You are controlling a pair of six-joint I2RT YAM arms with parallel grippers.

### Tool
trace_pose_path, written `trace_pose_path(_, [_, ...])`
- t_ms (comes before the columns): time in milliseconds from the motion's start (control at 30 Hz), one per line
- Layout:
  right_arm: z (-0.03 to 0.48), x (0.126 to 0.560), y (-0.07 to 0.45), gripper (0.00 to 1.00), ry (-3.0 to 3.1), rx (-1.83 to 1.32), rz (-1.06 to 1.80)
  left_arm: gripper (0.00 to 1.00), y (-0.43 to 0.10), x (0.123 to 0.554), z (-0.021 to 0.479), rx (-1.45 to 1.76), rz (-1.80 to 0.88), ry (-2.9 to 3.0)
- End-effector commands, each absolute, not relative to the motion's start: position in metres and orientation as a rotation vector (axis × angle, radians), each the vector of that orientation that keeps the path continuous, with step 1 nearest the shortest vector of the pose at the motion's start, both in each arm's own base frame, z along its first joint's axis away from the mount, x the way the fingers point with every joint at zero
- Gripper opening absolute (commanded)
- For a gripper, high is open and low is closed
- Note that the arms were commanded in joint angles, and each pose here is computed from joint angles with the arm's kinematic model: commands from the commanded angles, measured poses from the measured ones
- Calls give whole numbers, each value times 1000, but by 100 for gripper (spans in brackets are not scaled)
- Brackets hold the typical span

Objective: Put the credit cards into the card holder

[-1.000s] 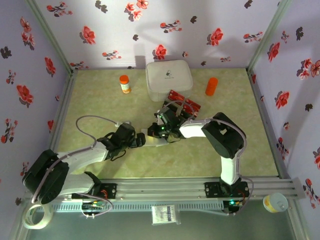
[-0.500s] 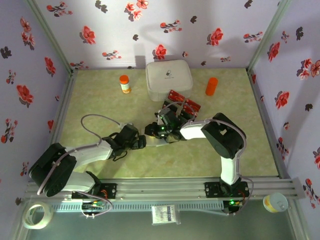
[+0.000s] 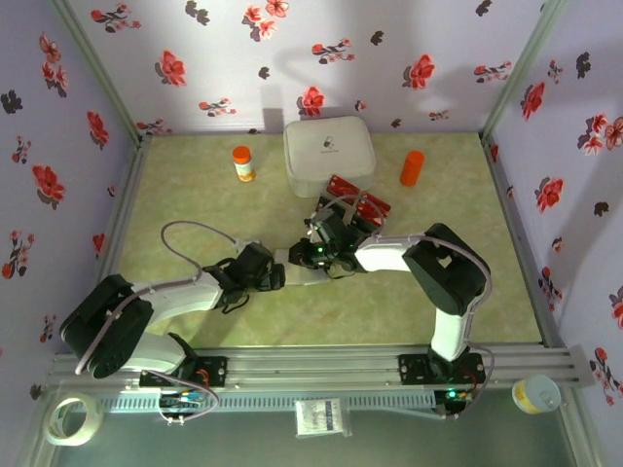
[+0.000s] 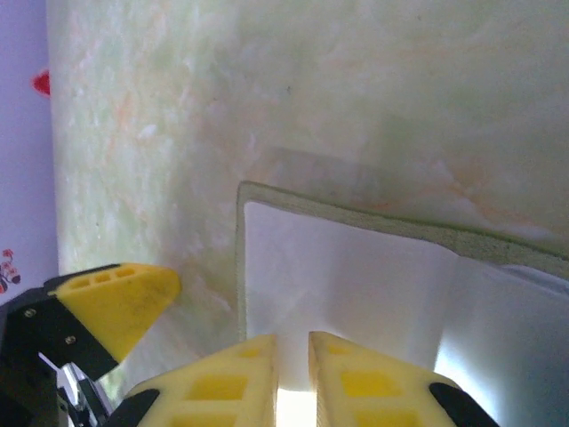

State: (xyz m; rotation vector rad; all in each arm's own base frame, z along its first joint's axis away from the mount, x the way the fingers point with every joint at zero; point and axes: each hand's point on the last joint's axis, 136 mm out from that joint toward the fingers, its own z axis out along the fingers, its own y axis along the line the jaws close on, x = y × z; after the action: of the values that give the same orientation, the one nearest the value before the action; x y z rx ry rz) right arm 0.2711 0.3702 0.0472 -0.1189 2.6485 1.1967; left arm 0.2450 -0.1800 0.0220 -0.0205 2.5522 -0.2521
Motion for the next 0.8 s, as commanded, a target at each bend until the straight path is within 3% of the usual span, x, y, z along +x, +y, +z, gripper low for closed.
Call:
trace_pose_path(0, [32, 270, 365, 12, 2694, -122, 1142, 100, -174, 232, -2, 18, -220, 2636])
trace_pose_path(433, [19, 268, 361, 10, 2729, -108, 1107, 100, -198, 248, 38, 22, -332, 2575])
trace_pose_path(767, [24, 267, 365, 10, 2721, -108, 1124, 100, -190, 242, 14, 7, -281, 2614])
